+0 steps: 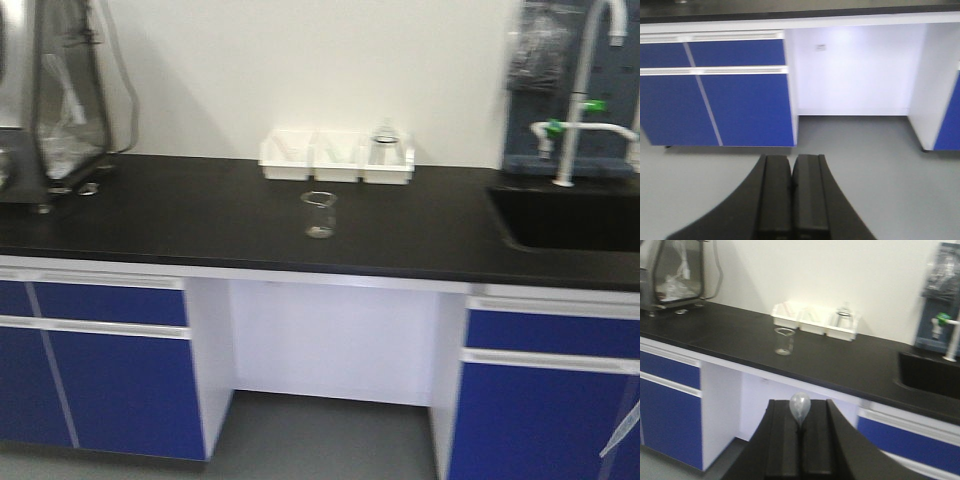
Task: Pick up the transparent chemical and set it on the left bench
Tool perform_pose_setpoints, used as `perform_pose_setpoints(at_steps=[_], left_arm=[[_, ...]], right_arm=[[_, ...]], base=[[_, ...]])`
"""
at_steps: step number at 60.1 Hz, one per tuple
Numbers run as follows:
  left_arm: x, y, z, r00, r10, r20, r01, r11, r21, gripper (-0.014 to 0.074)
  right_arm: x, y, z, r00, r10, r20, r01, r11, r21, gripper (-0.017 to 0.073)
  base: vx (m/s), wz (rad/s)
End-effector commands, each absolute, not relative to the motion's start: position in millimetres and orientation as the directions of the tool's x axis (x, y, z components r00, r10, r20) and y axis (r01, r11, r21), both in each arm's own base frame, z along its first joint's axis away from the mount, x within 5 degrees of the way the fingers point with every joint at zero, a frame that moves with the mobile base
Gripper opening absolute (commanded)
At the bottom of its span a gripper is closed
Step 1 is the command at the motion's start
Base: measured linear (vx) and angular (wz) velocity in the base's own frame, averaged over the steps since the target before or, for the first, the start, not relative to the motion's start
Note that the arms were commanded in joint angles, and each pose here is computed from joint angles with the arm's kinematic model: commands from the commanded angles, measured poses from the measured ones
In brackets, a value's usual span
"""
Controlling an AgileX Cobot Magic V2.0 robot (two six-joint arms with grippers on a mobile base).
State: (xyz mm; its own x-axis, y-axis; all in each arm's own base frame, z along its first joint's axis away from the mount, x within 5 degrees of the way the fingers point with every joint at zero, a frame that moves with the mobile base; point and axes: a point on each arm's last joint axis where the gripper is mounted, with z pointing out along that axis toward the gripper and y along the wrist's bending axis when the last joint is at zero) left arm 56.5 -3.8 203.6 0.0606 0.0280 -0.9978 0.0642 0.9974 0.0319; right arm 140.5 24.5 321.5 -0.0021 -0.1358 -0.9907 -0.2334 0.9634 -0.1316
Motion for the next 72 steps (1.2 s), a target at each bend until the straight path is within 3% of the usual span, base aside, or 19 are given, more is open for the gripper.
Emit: perform_pose_setpoints(at_steps=[1, 27, 72], left_arm=[[55.0, -3.6, 206.3, 0.141, 0.014, -0.990, 0.063, 0.998, 0.023, -0.0003], [55.0, -3.6, 206.3, 0.141, 0.014, -0.990, 0.063, 0.998, 0.023, -0.0003], [55.0, -3.6, 206.3, 0.141, 0.014, -0.990, 0.063, 0.998, 0.023, -0.0003]], right_arm=[[139.4, 26.5, 333.6, 0.044, -0.124, -0.991, -0.250, 0.959, -0.131, 0.0000], [139.5, 26.2, 333.5, 0.043, -0.124, -0.991, -0.247, 0.960, -0.131, 0.0000], [139.6, 25.9, 333.4, 0.041, -0.125, -0.991, -0.244, 0.961, -0.131, 0.0000]], base=[[0.29, 0.62], [0.37, 0.42], [0.43, 0.07]])
